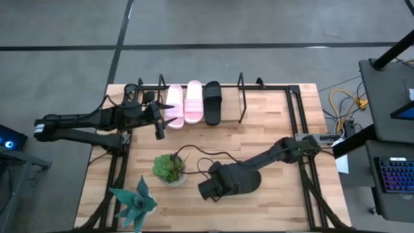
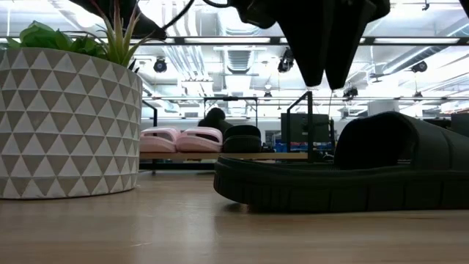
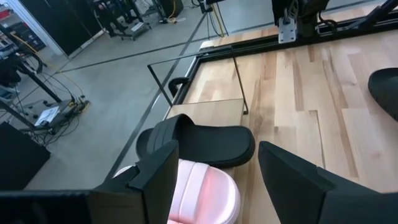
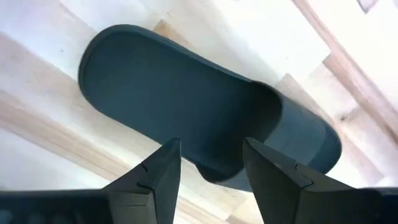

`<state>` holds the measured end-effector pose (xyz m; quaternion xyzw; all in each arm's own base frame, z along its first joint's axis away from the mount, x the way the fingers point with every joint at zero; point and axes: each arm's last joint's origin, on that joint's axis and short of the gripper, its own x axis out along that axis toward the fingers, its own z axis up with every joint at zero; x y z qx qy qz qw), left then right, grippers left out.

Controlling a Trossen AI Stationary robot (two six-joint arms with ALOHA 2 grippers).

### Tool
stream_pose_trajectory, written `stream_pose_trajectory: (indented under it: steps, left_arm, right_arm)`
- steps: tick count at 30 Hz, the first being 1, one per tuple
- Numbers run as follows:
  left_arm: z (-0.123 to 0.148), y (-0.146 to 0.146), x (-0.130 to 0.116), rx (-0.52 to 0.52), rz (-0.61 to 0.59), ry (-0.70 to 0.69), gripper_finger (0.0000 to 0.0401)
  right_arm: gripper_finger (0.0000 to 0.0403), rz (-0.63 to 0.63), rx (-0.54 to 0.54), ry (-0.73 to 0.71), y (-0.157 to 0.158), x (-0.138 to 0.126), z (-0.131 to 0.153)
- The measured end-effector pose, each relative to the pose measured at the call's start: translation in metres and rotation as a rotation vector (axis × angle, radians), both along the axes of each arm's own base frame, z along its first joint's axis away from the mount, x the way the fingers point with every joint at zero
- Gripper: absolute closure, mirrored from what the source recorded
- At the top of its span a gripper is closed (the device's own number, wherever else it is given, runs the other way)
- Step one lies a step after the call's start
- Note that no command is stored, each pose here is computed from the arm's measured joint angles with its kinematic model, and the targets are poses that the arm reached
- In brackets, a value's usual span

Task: Pick and place slides into the shelf
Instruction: Put the bottom black slide on the shelf

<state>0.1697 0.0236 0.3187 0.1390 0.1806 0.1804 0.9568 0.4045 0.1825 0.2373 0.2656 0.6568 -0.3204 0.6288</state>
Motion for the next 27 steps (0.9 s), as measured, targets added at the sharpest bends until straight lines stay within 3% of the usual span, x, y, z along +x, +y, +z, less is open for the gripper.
stream_pose_trajectory:
  steps: [9, 27]
  left_arm:
    - [-0.003, 0.000, 0.003, -0.002, 0.000, 0.015, 0.0195]
    - [-0.017, 0.002, 0.023, -0.010, 0.000, 0.099, 0.0195]
  right_arm:
    - [0.0238, 0.058, 0.015, 0.057, -0.001, -0.003, -0.011]
    - [0.0239, -0.053, 0.032, 0.258, -0.007, -0.018, -0.051]
